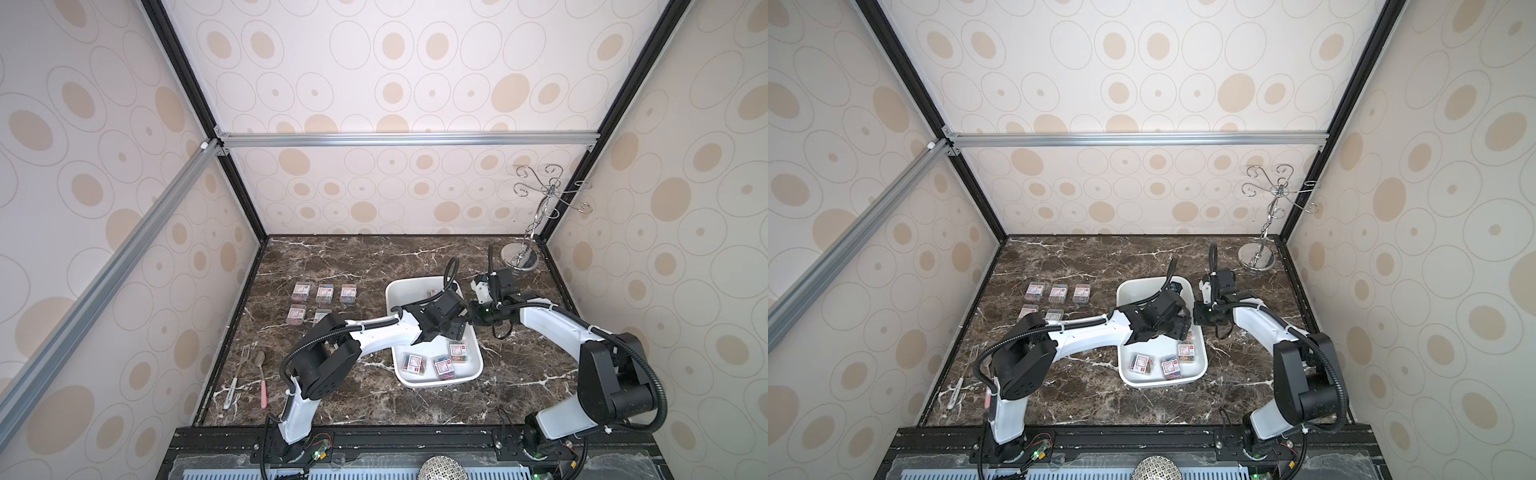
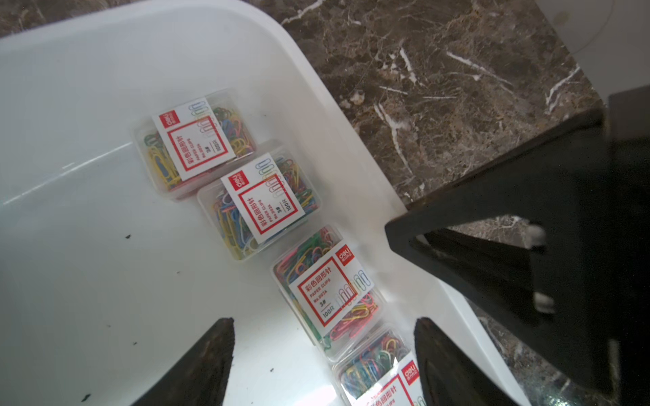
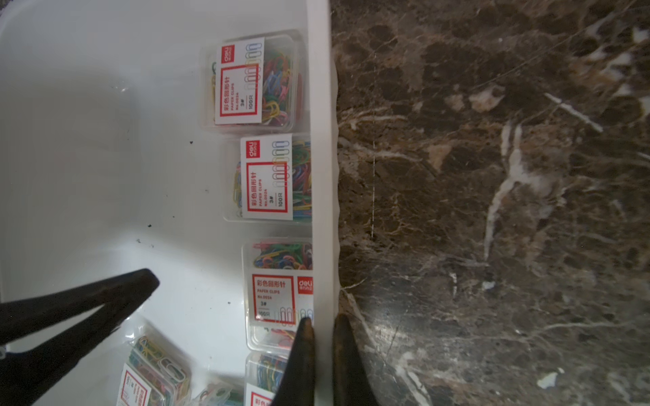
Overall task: Take the paper clips out of the storage box
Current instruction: Pick up the boxed paper clips from the storage box, then place the boxed paper clips at the center of the board.
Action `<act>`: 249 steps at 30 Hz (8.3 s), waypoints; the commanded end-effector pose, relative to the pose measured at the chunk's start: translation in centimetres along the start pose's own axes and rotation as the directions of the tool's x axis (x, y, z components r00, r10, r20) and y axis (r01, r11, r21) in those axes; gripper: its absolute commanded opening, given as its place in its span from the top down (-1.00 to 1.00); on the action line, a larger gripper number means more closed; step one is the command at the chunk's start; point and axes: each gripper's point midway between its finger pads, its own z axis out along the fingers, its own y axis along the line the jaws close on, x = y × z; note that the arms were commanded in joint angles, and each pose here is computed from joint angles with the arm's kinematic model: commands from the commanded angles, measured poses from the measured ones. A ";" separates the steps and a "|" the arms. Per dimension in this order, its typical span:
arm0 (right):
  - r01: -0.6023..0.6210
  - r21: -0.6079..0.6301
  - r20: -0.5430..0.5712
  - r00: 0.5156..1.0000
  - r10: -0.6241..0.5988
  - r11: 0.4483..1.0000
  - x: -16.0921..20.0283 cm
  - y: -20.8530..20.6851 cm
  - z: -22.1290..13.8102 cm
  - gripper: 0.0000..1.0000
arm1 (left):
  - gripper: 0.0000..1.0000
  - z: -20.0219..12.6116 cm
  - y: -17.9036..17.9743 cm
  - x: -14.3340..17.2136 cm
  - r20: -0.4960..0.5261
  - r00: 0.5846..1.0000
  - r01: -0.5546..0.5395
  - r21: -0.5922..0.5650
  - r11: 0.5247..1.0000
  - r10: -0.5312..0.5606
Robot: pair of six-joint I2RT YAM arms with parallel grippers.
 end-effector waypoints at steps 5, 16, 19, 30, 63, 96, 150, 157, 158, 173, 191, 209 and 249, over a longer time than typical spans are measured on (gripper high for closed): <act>-0.026 -0.061 0.000 1.000 0.026 0.998 0.7 0.5 -1.4 0.74 | -0.61 1.1 0.1 0.1 -0.005 1.000 0.024 -0.072 0.997 -0.024; -0.056 -0.069 -0.013 0.998 0.055 0.996 0.9 0.2 -0.8 0.79 | -0.60 3.3 -1.6 1.1 -0.035 0.998 0.043 0.003 0.999 -0.043; -0.057 -0.068 -0.013 0.998 0.056 0.996 0.9 0.1 -0.8 0.80 | -0.60 3.7 -1.8 1.4 -0.040 0.998 0.049 0.013 0.999 -0.049; -0.057 -0.061 -0.016 0.998 0.056 0.997 1.0 -0.1 -0.7 0.81 | -0.58 4.8 -0.8 2.8 -0.079 0.997 0.021 -0.043 0.999 -0.025; -0.053 -0.062 -0.023 0.998 0.052 0.997 0.8 -0.1 -0.8 0.82 | -0.33 1.9 3.6 3.5 -0.119 0.992 -0.073 -0.201 0.977 0.050; -0.055 -0.064 -0.041 0.998 0.053 0.996 1.2 -0.3 -0.2 0.83 | -0.09 0.2 3.1 1.5 -0.088 0.994 -0.087 -0.208 0.974 0.070; -0.057 -0.064 -0.049 0.997 0.054 0.996 1.4 -0.3 0.1 0.84 | -0.12 -8.2 14.6 -4.5 0.035 0.999 -0.009 -0.376 0.926 0.024; -0.059 -0.063 -0.048 0.997 0.056 0.996 1.3 -0.3 0.1 0.84 | -0.11 -10.3 19.3 -3.7 0.054 0.998 0.049 -0.434 0.900 -0.029; -0.059 -0.063 -0.050 0.997 0.056 0.996 1.3 -0.3 0.1 0.84 | -0.11 -10.5 20.0 -3.4 0.057 0.998 0.059 -0.443 0.895 -0.038; -0.056 -0.057 -0.052 0.997 0.053 0.997 1.1 -0.4 0.0 0.84 | -0.10 -11.7 27.2 1.8 0.067 0.987 0.156 -0.530 0.833 -0.143; -0.050 -0.043 -0.055 0.997 0.047 0.998 1.3 -0.5 -0.3 0.84 | -0.10 -10.4 30.3 5.6 -0.005 0.991 0.107 -0.536 0.837 -0.130; -0.049 -0.039 -0.055 0.997 0.047 0.998 1.2 -0.6 -0.4 0.84 | -0.12 -7.7 31.3 7.4 -0.101 0.982 0.092 -0.480 0.872 -0.159; -0.048 -0.045 -0.061 0.997 0.045 0.998 0.8 -0.5 0.1 0.84 | -0.15 -6.9 31.3 8.8 -0.155 0.962 0.128 -0.475 0.870 -0.226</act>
